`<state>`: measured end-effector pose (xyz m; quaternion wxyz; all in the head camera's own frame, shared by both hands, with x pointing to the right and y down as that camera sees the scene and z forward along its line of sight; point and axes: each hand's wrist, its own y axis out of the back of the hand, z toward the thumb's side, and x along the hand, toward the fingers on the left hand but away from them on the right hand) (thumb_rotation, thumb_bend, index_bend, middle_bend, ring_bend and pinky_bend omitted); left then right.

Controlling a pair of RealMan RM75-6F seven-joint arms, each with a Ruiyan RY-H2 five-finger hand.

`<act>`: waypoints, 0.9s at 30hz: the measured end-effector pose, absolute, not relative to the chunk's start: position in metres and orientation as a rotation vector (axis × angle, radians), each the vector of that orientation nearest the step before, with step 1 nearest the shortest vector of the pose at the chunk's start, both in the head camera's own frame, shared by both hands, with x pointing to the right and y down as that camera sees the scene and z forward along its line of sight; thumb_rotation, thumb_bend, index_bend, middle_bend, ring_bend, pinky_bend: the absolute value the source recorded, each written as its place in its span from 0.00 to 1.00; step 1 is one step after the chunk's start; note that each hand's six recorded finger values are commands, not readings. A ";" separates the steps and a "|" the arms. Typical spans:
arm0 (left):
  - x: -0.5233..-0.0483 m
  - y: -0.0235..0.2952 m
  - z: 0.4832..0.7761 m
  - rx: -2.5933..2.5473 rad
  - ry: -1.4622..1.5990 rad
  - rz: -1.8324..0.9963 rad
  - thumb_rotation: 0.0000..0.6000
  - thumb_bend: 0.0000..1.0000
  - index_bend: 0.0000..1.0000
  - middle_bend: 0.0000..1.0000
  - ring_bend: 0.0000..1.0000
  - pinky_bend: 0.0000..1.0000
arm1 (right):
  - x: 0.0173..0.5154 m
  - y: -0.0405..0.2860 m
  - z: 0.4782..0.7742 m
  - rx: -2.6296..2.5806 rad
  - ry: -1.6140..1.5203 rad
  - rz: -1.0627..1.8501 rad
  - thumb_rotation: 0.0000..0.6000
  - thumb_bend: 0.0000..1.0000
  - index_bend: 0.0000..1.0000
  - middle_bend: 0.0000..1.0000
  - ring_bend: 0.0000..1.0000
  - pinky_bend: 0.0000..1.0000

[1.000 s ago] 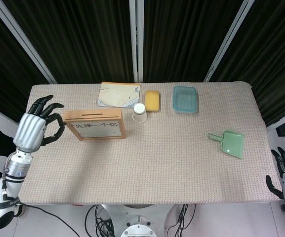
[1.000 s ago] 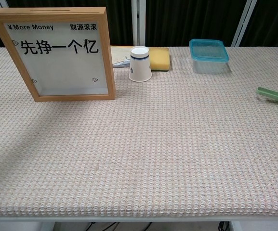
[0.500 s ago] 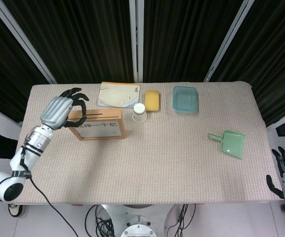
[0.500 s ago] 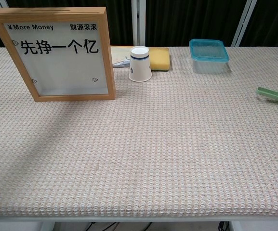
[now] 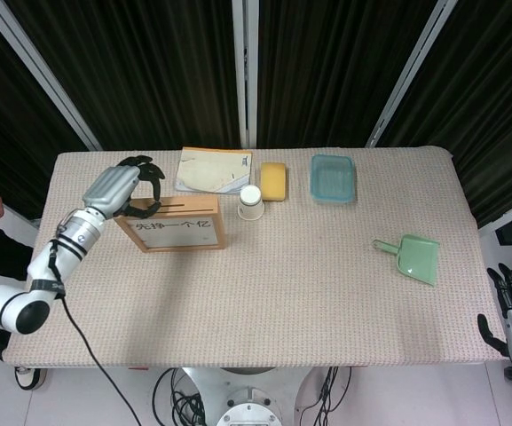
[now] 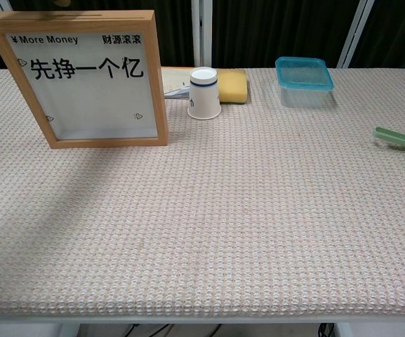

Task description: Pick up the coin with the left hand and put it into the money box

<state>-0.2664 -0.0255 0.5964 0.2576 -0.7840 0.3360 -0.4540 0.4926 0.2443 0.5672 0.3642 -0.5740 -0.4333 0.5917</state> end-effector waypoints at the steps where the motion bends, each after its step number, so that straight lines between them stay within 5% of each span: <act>1: -0.267 -0.026 0.597 -2.128 0.914 -1.234 1.00 0.42 0.63 0.27 0.09 0.11 | 0.493 0.244 0.567 -1.477 -1.115 1.522 1.00 0.38 0.00 0.00 0.00 0.00; 23: -0.269 -0.022 0.609 -2.205 0.907 -1.256 1.00 0.42 0.62 0.27 0.09 0.10 | 0.492 0.243 0.568 -1.471 -1.112 1.530 1.00 0.38 0.00 0.00 0.00 0.00; 27: -0.269 -0.022 0.610 -2.203 0.912 -1.255 1.00 0.42 0.48 0.27 0.09 0.10 | 0.493 0.243 0.568 -1.472 -1.111 1.531 1.00 0.38 0.00 0.00 0.00 0.00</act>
